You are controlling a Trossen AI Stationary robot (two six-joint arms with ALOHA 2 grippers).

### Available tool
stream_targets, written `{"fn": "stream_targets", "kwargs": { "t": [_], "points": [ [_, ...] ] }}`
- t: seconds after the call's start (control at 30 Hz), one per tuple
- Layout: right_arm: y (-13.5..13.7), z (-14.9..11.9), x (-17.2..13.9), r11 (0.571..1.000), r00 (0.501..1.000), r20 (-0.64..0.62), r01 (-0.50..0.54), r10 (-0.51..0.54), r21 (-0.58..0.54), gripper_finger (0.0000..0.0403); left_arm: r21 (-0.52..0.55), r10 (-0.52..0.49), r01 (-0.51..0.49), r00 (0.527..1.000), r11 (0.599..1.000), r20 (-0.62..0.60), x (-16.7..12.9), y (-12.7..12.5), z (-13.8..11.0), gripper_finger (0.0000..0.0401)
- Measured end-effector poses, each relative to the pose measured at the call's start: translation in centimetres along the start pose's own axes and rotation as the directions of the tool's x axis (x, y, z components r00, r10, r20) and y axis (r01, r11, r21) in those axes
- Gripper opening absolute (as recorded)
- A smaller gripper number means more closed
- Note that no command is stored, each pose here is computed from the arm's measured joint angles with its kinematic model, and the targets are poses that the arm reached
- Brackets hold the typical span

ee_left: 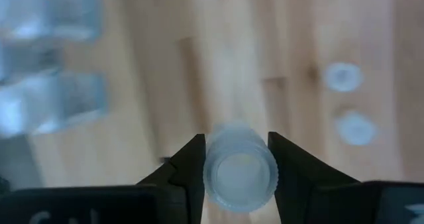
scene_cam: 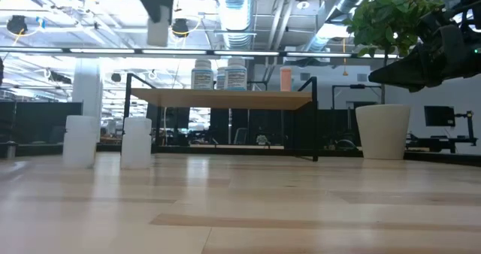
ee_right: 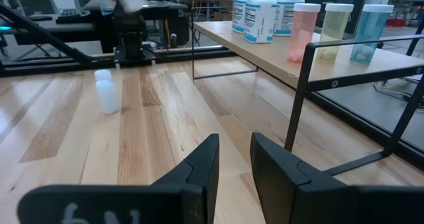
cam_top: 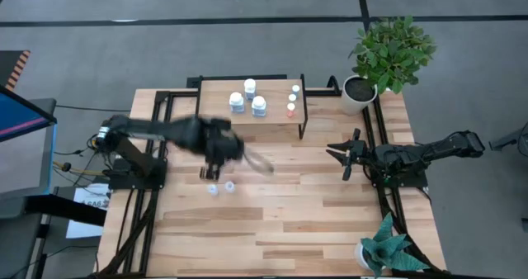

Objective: Pick and place medicine bottles onto shelf by color
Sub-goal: Put the bottom transparent pill bottle on the shelf

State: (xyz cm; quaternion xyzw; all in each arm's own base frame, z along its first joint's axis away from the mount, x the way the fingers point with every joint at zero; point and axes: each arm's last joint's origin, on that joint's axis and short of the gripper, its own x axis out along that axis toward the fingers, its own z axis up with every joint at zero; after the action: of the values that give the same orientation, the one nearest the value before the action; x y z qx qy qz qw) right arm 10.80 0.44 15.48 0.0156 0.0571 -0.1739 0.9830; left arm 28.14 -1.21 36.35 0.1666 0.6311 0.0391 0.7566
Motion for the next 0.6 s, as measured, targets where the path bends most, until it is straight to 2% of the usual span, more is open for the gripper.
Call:
{"fn": "stream_targets", "kwargs": {
  "t": [0.1, 0.23, 0.33, 0.47, 0.6],
  "points": [
    [0.0, 0.0, 0.0, 1.000, 1.000, 0.001, 0.000, 0.000, 0.000, 0.0108, -0.098, 0.012, -0.010, 1.000, 0.995, 0.024, -0.8, 4.2, -2.4, 0.0108],
    [0.0, 0.0, 0.0, 1.000, 1.000, 0.001, 0.000, 0.000, 0.000, 0.0108, -0.242, 0.063, -0.053, 0.998, 0.969, 0.031, -1.5, 9.1, -6.0, 0.0120],
    [0.0, 0.0, 0.0, 1.000, 1.000, 0.001, 0.000, 0.000, 0.000, 0.0108, -0.316, 0.077, -0.050, 0.994, 0.948, 0.072, -1.1, 12.1, -7.5, 0.0112],
    [0.0, 0.0, 0.0, 1.000, 1.000, 0.000, 0.000, 0.000, 0.000, 0.0108, -0.345, 0.042, 0.006, 0.991, 0.939, 0.131, 0.7, 15.5, -8.3, 0.0107],
    [0.0, 0.0, 0.0, 1.000, 1.000, 0.001, 0.000, 0.000, 0.000, 0.0108, -0.368, 0.021, 0.011, 0.996, 0.930, 0.083, 3.1, 18.1, -9.3, 0.0120]
  ]
}}
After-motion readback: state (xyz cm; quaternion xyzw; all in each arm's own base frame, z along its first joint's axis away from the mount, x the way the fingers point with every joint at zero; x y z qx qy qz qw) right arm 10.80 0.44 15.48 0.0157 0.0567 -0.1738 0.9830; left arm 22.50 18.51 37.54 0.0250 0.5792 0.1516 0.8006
